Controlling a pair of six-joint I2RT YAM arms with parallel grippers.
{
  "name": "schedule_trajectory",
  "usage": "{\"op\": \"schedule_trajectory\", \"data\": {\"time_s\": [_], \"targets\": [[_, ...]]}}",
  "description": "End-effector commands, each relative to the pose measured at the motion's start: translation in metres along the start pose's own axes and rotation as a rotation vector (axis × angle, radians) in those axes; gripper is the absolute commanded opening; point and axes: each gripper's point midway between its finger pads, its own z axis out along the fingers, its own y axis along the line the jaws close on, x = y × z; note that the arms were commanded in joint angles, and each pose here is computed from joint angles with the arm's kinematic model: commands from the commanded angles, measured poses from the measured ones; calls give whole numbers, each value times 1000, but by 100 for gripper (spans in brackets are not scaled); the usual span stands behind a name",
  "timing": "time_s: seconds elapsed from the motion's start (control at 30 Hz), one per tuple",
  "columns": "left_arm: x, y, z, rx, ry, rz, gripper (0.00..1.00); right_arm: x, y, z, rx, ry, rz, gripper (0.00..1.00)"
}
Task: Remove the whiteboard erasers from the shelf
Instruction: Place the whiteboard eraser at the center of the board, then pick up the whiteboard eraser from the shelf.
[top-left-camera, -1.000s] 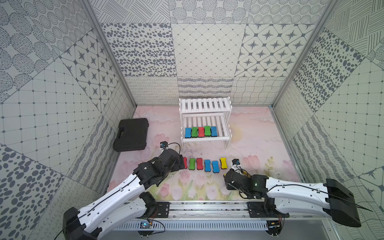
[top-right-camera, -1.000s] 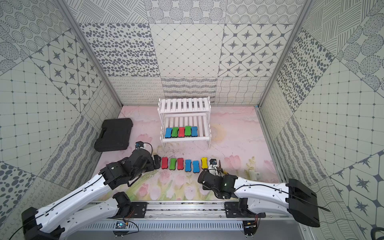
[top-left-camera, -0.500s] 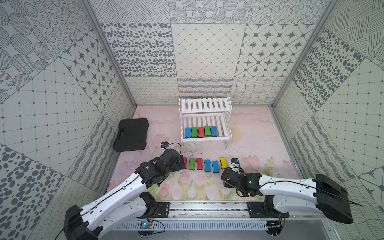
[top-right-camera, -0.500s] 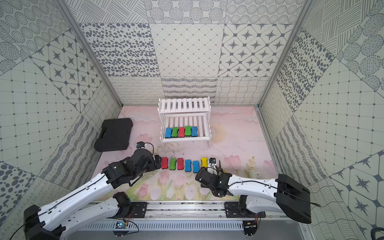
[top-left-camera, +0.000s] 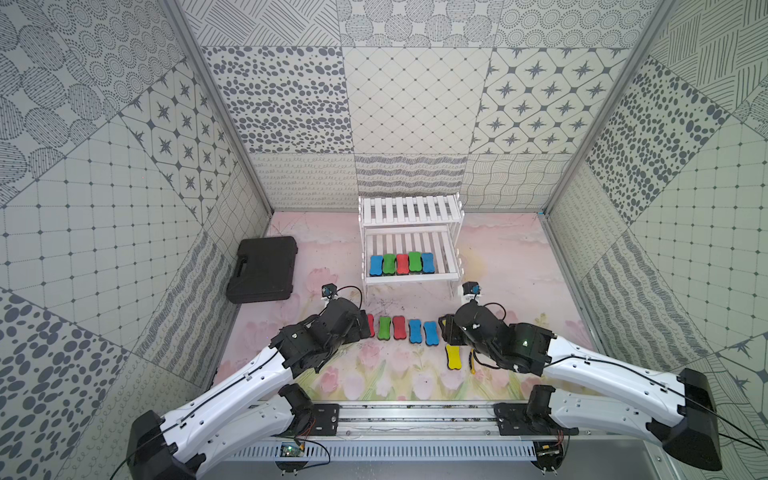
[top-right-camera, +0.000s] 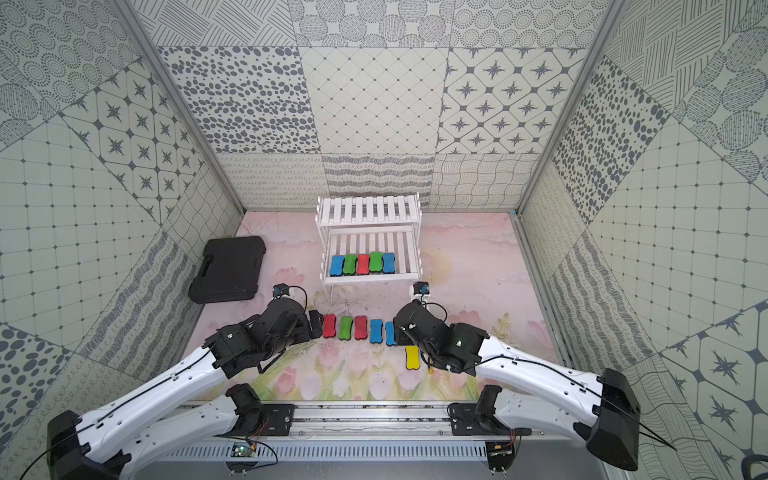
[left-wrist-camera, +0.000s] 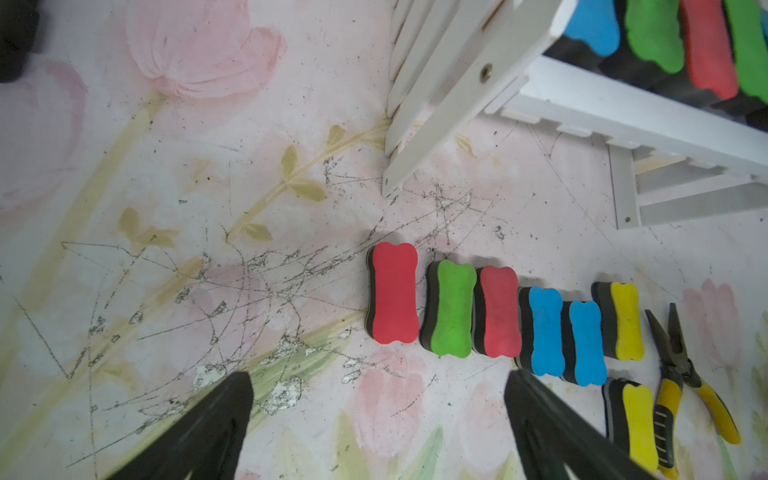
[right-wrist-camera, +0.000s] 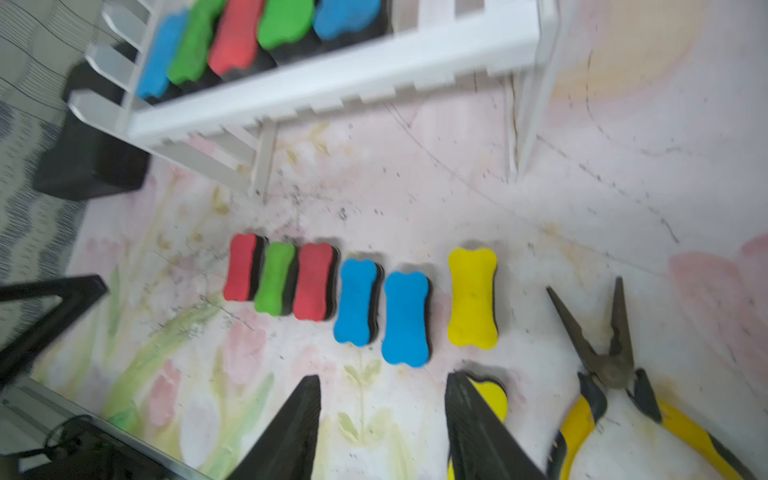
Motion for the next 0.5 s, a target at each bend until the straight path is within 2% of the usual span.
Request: {"op": "schedule_trajectory", "data": {"time_s": [0.0, 0.1, 0.23, 0.47], "targets": [[0, -2, -2, 13, 3, -14, 99, -44, 18, 6, -1, -78, -122, 51], [-2, -2, -4, 20, -1, -22, 99, -82, 23, 23, 8, -151, -104, 50], [-3, -3, -8, 33, -4, -31, 99, -115, 23, 56, -12, -152, -53, 49], [-4, -2, -10, 29, -3, -31, 99, -124, 8, 102, 45, -94, -43, 55]]}}
